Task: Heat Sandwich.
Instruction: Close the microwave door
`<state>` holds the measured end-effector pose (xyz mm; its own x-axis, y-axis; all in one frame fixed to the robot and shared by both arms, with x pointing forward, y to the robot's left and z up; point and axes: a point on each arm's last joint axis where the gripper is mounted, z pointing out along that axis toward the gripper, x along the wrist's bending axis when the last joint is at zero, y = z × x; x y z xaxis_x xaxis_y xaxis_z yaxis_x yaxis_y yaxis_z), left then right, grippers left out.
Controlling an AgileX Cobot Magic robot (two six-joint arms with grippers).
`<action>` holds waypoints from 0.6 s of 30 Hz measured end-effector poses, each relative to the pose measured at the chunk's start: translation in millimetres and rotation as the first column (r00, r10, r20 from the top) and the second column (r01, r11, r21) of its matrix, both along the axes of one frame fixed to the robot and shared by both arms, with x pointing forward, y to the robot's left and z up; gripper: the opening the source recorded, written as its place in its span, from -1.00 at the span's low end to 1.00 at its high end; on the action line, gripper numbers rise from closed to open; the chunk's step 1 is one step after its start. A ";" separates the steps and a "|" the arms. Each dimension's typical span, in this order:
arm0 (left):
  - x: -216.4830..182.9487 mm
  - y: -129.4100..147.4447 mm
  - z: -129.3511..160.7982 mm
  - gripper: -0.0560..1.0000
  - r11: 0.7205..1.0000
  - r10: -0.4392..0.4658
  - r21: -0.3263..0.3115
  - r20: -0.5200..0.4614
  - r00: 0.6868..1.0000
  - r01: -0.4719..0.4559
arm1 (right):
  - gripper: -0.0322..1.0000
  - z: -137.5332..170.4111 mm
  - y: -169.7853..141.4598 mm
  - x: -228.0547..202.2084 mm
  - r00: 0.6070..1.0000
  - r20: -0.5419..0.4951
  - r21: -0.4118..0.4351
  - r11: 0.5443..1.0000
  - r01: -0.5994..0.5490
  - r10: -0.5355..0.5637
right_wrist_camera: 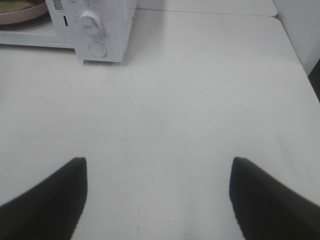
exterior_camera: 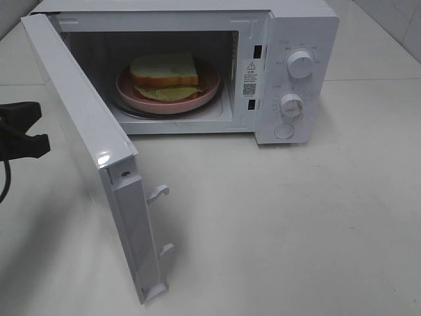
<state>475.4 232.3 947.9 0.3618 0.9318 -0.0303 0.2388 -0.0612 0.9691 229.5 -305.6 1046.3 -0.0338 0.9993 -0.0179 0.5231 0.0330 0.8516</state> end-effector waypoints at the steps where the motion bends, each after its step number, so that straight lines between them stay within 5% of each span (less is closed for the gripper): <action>1: 1.9 -4.3 -0.7 -0.89 1.000 -0.008 -0.004 -0.003 1.000 0.008 | 0.54 0.0 0.0 0.0 1.000 0.000 0.000 1.000 0.000 0.000; 18: 14.9 -75.5 -2.5 -0.89 0.998 -0.067 0.010 0.022 0.997 0.067 | 0.54 0.0 0.0 0.0 1.000 0.000 0.000 1.000 0.000 0.000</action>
<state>490.3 156.8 945.3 0.4242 0.9055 -0.0129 0.2118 -0.0854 0.9736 229.5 -305.6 1046.3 -0.0338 0.9993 -0.0179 0.5231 0.0330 0.8516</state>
